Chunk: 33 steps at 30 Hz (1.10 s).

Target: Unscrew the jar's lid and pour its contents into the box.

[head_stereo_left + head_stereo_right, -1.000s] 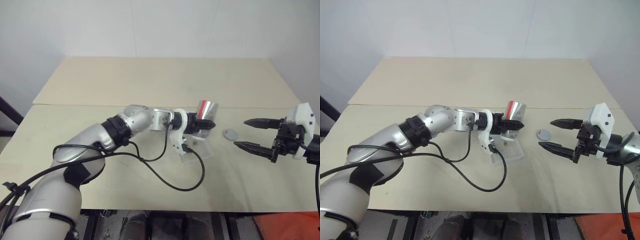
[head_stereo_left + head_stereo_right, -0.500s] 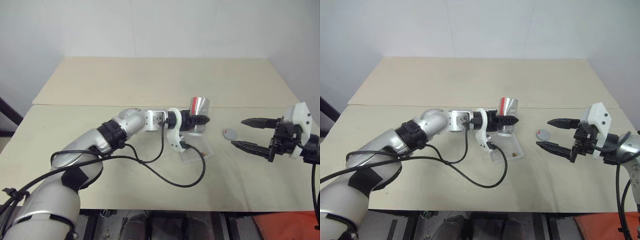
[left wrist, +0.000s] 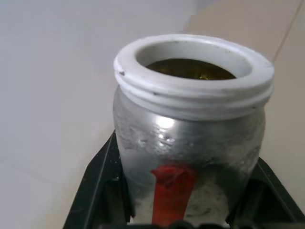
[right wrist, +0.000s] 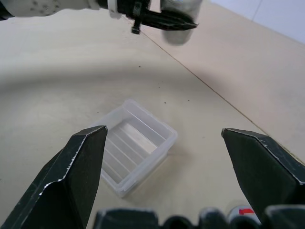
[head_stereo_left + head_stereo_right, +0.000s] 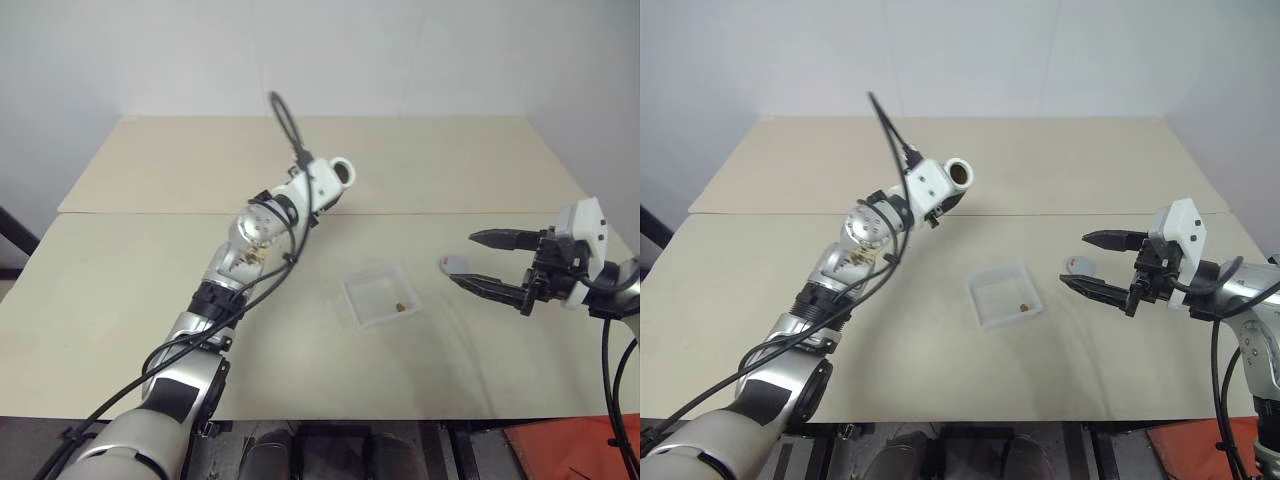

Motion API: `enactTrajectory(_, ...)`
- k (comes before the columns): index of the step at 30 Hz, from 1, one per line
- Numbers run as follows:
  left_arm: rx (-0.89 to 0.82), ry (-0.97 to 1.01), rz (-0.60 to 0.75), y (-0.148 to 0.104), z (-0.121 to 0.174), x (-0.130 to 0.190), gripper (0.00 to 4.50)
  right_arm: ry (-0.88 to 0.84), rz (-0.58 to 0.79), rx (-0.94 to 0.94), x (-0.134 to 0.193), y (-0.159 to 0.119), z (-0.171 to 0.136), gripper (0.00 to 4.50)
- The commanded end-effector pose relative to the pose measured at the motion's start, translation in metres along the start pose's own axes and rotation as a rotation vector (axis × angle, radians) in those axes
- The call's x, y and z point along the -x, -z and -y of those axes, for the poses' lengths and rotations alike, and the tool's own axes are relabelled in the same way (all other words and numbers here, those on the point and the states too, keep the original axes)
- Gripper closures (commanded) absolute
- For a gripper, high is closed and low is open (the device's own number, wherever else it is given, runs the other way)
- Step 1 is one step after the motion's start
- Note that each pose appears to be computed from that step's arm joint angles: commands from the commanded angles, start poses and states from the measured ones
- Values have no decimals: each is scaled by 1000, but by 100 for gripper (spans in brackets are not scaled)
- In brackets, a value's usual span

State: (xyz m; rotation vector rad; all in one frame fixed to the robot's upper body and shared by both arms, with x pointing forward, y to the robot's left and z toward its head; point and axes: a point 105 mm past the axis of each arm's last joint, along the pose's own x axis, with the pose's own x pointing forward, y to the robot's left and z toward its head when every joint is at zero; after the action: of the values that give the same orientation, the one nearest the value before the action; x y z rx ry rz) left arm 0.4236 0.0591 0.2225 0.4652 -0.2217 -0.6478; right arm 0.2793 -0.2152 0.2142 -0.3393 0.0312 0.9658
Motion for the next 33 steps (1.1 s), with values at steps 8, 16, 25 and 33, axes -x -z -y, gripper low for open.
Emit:
enactTrajectory(8, 305, -39, 10, 32, -1, 36, 257, 2, 47, 33, -3, -11, -6, 3)
enactTrajectory(16, 326, -75, -2, 60, 10, 50, 257, 4, 51, 23, -3, -9, -12, 3)
enactTrajectory(25, 354, -88, -48, 80, 19, 53, 257, -6, 53, 18, -5, -9, -15, 3)
enactTrajectory(33, 382, -92, -66, 88, 20, 57, 96, -17, 53, 15, -7, -8, -17, 0)
